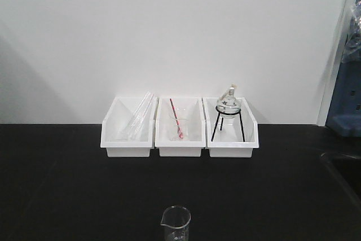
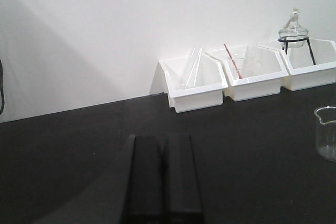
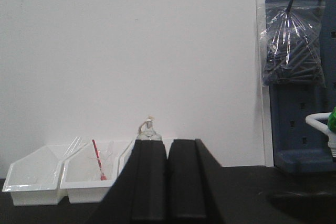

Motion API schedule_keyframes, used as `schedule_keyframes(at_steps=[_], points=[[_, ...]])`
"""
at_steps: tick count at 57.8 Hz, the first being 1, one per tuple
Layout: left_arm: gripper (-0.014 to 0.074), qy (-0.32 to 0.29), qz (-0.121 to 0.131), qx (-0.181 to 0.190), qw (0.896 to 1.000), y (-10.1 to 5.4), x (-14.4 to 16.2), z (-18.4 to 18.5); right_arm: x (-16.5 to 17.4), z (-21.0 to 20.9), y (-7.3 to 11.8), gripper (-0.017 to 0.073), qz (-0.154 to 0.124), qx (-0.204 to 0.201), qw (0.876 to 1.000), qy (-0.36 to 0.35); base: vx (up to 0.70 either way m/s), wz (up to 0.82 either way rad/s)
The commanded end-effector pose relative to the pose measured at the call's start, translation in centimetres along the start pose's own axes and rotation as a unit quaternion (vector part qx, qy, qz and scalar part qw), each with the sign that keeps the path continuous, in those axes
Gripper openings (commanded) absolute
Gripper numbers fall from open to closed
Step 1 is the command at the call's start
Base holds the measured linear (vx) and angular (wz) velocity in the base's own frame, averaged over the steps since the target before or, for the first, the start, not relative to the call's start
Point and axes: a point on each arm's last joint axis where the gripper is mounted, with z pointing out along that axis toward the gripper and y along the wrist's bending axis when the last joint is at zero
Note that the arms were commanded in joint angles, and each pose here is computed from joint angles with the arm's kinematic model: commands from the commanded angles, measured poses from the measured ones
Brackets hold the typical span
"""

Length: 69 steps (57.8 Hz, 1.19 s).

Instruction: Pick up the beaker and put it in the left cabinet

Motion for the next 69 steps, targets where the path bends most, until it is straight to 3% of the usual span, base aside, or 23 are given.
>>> schedule_keyframes(at_steps=[1,19,38,46,60,69], points=[[0.0001,-0.043,-0.003,-0.004,0.999,0.0,-0.3,-0.1,-1.9,0.1,0.1,-0.0004,-0.003,-0.004,0.998,-0.059,0.0,0.0],[0.0001,-0.043,-0.003,-0.004,0.999,0.0,-0.3,-0.1,-1.7,0.1,0.1,0.0013,-0.004,-0.003,0.999,-0.048,0.0,0.0],[0.0001,-0.043,-0.003,-0.004,0.999,0.0,-0.3,-0.1,0.0,0.1,-0.1,0.0094,0.006,0.007,0.999,0.046,0.0,0.0],[0.0001,-0.043,-0.003,-0.004,0.999,0.0,-0.3,-0.1,0.3,0.1,-0.1,0.0197,0.006,0.009,0.998,0.063,0.0,0.0],[0.0001,-0.043,-0.003,-0.004,0.999,0.0,-0.3,-0.1,0.5,0.1,-0.2,0.048,0.002,0.011,0.997,0.075,0.0,0.0],[0.0001,-0.043,-0.003,-0.004,0.999,0.0,-0.3,-0.1,0.3,0.2,-0.1,0.0559,0.006,0.009,0.998,0.06,0.0,0.0]])
